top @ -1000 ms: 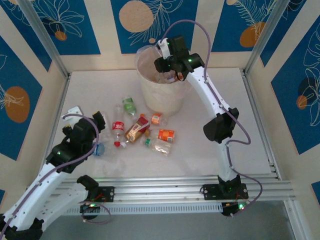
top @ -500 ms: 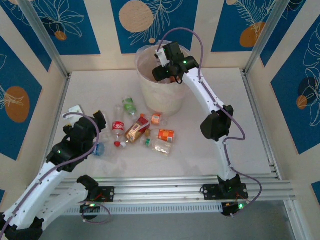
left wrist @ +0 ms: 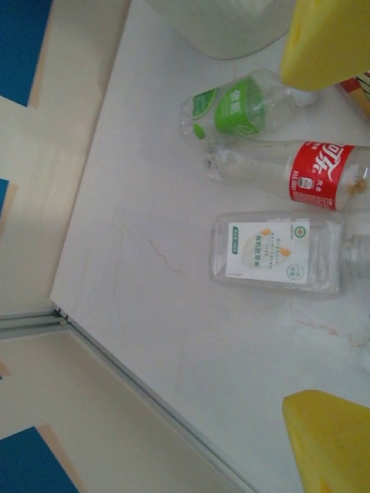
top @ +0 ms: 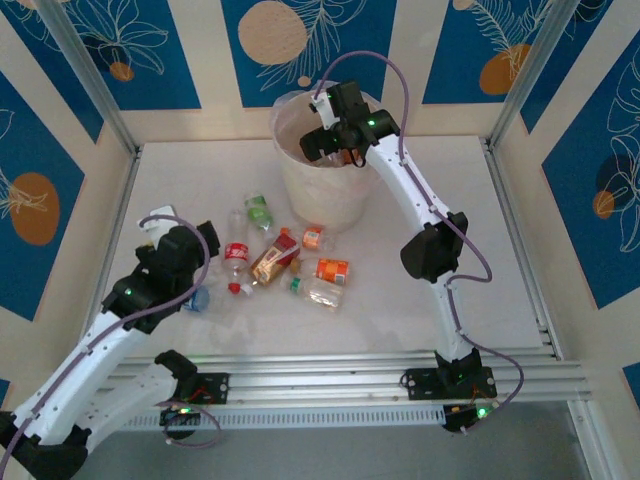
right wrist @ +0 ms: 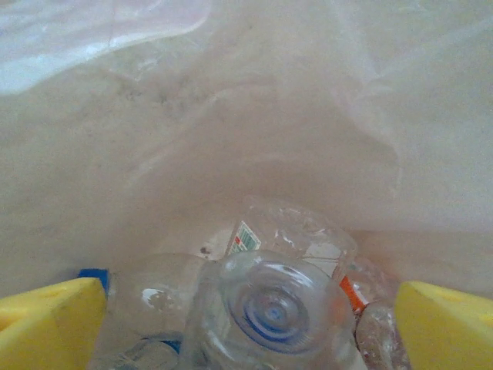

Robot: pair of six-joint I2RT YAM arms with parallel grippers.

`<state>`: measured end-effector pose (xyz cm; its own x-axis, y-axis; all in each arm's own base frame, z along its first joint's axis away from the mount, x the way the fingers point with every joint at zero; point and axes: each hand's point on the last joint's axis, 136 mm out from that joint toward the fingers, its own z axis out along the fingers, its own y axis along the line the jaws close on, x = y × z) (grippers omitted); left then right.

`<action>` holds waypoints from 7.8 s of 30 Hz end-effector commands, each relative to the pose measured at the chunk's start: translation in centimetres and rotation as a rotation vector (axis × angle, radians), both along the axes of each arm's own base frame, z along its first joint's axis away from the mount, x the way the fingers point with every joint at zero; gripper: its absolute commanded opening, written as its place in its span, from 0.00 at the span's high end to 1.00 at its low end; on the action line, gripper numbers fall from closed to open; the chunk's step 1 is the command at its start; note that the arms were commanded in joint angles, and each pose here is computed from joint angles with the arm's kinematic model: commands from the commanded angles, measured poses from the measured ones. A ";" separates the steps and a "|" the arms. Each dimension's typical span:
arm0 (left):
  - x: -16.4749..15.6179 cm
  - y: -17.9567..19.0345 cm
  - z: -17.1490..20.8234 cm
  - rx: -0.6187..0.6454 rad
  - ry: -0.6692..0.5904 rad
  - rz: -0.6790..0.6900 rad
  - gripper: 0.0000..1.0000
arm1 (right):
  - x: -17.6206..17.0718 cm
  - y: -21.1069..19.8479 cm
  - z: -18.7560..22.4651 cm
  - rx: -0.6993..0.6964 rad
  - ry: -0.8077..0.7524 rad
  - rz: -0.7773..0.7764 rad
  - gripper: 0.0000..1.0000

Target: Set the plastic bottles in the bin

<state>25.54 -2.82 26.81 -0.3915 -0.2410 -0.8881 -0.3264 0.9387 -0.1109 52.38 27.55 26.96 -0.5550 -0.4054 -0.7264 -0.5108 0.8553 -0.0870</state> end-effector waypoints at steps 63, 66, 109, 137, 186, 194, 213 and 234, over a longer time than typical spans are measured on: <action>-3.8 2.5 -21.9 -0.671 0.514 0.484 0.09 | -16.6 -5.5 8.2 0.266 -0.014 -0.166 0.01; -4.0 2.5 -22.6 -0.679 0.528 0.495 0.12 | -16.6 -5.4 8.2 0.267 -0.013 -0.168 0.01; 0.9 2.5 -5.5 -0.581 0.121 0.179 0.45 | -18.9 -8.5 8.2 0.291 -0.084 -0.282 0.01; 20.2 -26.2 20.0 -0.258 -0.195 -1.010 0.47 | -22.9 -13.1 3.4 0.272 0.003 -0.488 0.01; 28.0 -31.2 6.6 0.068 -0.079 -1.176 0.01 | -26.5 -11.0 -8.0 0.116 0.292 -0.422 0.01; 25.8 -30.3 12.9 0.091 -0.195 -1.150 0.00 | -27.7 -9.2 -8.3 0.087 0.299 -0.325 0.01; 17.9 -15.8 20.7 0.112 -0.223 -0.569 0.00 | -31.9 -3.4 -12.1 -0.132 0.435 -0.040 0.13; 1.1 2.0 10.0 -0.089 -0.312 0.053 0.01 | -31.7 2.3 -17.2 -0.303 0.474 0.133 0.22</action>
<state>27.59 -2.84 37.66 -0.1255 -0.2870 -0.9497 -0.2062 0.9439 -0.2580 20.16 28.78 9.49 -0.7482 -0.6207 -0.2344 -0.6304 0.7752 -0.0403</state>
